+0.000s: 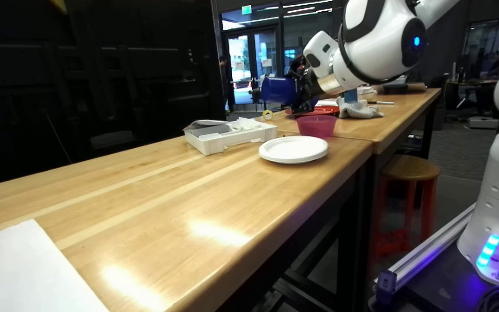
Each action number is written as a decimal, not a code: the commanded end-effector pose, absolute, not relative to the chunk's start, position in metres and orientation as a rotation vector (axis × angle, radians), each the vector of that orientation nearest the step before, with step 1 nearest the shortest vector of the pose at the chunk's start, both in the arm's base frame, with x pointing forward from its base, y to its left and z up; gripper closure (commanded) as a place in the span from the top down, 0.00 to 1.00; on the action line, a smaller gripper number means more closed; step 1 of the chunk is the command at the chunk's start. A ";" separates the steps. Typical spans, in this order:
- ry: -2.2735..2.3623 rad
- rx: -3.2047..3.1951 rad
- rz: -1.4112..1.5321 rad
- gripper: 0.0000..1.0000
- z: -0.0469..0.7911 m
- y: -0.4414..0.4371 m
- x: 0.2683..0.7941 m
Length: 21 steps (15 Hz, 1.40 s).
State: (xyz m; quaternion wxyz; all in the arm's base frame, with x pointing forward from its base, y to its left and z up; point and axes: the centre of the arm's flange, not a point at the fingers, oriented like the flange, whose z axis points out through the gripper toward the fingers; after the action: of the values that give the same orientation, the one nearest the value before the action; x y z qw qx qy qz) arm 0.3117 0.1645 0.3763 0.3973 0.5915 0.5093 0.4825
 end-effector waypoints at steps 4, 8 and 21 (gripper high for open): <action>1.399 1.344 0.999 0.58 0.390 0.186 0.268; 1.485 1.234 0.846 0.58 0.384 0.203 0.267; 1.653 0.809 0.551 0.58 0.375 0.219 0.246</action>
State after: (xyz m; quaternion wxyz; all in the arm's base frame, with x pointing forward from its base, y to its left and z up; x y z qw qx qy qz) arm 0.2735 0.2224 0.3687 0.5466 0.3971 0.6874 0.2665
